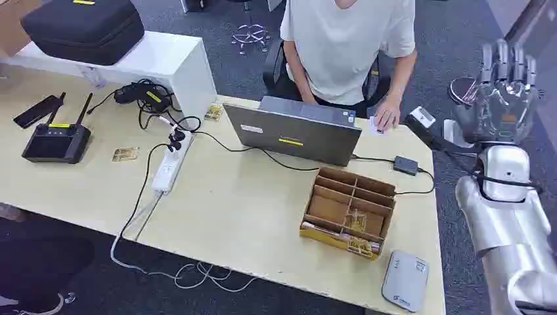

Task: Pass the card to the sensor for recognition and then transmit it.

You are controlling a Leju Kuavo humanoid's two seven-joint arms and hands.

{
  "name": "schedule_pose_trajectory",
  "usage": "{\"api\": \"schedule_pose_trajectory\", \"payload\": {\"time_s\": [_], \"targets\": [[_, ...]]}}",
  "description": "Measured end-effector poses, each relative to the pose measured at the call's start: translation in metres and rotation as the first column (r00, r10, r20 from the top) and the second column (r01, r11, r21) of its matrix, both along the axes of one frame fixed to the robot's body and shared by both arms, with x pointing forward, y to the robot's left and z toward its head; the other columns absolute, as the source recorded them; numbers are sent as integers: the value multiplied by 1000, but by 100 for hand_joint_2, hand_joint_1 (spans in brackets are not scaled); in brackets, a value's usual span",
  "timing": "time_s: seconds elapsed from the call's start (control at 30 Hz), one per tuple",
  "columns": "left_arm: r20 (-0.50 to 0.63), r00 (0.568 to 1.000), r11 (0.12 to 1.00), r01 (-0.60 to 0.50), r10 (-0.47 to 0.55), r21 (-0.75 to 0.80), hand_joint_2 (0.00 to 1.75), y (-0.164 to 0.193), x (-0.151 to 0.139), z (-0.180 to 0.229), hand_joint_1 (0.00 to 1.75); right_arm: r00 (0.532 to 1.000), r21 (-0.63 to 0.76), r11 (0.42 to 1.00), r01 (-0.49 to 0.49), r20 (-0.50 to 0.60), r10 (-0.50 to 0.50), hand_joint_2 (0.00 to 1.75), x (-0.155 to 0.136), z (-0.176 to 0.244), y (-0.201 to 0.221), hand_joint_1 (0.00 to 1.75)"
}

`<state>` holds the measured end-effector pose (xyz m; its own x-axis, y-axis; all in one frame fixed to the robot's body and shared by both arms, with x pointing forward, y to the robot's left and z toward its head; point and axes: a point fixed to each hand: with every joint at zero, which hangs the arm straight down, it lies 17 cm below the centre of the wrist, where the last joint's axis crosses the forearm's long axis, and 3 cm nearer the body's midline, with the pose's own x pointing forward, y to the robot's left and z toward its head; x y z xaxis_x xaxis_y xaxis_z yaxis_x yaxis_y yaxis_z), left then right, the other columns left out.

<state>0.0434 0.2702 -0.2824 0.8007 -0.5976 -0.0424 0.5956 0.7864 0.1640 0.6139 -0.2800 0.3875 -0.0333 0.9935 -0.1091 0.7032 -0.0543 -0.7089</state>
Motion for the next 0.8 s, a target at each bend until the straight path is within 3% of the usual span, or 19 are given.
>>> {"api": "schedule_pose_trajectory", "payload": {"time_s": [0.2,0.47,0.57,0.8], "targets": [[13,1000,1000,7,-7,4,175,1,3,0,0,999,-6,999,-53,9,53,175,1,10,38,0],[24,1000,1000,8,-8,15,175,3,5,0,0,998,-9,998,-69,2,69,175,1,7,49,0],[87,996,999,17,-21,45,175,10,17,1,0,997,4,997,-78,-9,78,175,2,4,51,0],[186,979,995,75,-86,63,175,13,36,3,0,984,32,994,-107,-140,110,175,14,-29,55,0]]}}
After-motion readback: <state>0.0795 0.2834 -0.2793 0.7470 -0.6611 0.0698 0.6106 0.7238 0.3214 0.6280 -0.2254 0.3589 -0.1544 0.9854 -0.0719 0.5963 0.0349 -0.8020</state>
